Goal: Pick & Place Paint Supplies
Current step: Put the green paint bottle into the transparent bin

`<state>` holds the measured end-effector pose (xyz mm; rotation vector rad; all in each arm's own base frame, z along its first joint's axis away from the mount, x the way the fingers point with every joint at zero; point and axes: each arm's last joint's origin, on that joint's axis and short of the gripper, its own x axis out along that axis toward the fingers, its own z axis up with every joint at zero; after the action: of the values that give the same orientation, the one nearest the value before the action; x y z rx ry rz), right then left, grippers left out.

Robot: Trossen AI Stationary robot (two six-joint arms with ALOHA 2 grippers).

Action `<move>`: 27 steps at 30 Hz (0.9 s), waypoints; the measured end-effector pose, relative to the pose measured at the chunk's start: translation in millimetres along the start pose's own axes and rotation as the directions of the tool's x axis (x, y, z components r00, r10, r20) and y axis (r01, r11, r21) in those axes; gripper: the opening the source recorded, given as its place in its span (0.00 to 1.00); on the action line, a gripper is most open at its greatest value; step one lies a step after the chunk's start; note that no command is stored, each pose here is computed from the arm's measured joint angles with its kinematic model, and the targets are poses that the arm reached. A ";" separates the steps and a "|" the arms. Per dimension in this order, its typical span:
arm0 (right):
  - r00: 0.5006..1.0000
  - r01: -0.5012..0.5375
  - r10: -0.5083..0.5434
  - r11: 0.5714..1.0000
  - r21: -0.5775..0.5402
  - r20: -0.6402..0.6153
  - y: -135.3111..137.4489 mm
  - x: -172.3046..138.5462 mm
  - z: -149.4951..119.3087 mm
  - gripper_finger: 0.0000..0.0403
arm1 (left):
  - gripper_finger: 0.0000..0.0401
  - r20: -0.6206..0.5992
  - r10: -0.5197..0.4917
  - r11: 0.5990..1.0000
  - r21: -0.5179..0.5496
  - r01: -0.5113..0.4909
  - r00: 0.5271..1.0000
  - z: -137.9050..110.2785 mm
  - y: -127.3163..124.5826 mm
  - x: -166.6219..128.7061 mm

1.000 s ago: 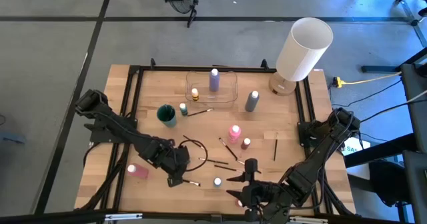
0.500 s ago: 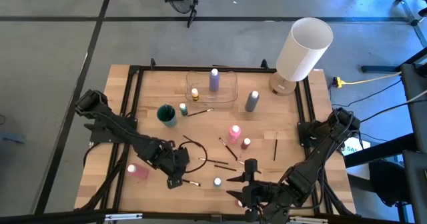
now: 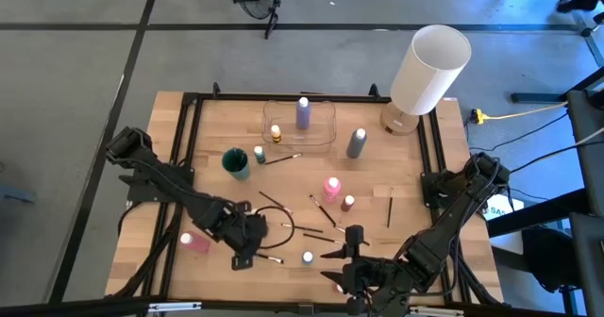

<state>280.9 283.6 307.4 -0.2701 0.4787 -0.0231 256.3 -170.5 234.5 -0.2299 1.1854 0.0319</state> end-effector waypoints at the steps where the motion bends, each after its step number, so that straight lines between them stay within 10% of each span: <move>1: 1.000 -0.001 0.001 1.000 0.000 0.000 0.1 -0.1 0.0 0.44 | 0.55 0.003 -0.004 1.000 0.007 0.004 1.000 -0.5 -1.1 -0.2; 15: 1.000 0.006 -0.006 1.000 -0.003 -0.004 -2.8 3.0 0.5 0.44 | 0.67 0.001 0.002 1.000 0.022 -0.002 1.000 -3.2 -3.0 -0.6; 27: 0.999 -0.040 0.040 0.999 0.005 -0.018 -3.3 4.9 0.6 0.44 | 0.67 -0.052 0.083 0.982 -0.164 -0.091 0.995 -6.7 5.0 2.1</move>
<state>285.6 280.2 306.6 -0.2559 0.5022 0.0120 250.3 -167.1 229.3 -0.3269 1.2384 0.2039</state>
